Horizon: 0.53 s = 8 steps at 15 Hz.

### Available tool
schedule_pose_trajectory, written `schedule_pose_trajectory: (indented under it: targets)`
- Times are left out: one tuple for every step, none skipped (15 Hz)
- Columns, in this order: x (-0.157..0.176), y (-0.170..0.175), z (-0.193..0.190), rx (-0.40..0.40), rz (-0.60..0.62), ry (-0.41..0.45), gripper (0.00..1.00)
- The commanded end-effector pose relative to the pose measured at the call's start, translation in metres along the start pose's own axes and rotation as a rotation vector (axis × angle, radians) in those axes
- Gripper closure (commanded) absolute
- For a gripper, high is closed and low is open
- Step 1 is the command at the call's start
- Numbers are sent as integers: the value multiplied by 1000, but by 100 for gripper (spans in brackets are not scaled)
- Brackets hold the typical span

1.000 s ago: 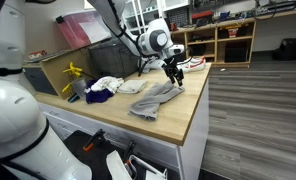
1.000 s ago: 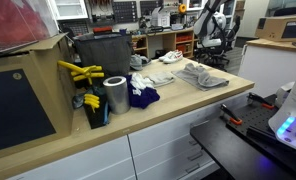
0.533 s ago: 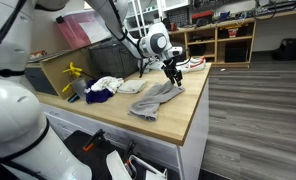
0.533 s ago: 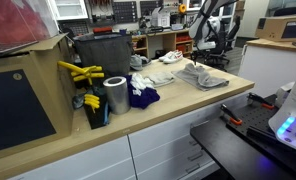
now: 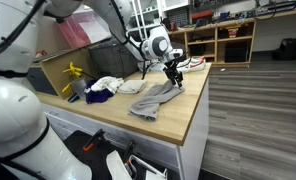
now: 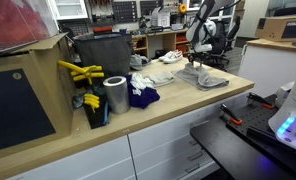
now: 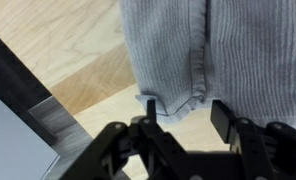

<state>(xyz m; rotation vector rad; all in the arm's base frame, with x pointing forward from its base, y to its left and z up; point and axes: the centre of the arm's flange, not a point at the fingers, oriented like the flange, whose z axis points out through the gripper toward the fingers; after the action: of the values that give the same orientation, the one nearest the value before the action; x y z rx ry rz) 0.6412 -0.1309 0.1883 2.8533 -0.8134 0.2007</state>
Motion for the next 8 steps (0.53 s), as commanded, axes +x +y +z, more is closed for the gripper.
schedule_pose_trajectory:
  targets:
    - [4,-17,1,7,18,17,41]
    - [4,-21,1,9,14,18,42]
    - [3,-25,1,10,11,19,41]
    - [3,-27,2,11,9,20,43]
    - [2,-30,2,12,10,20,43]
    - [1,-33,3,12,10,19,44]
    - [1,-34,3,11,8,19,43]
    - [1,-34,4,8,7,18,44]
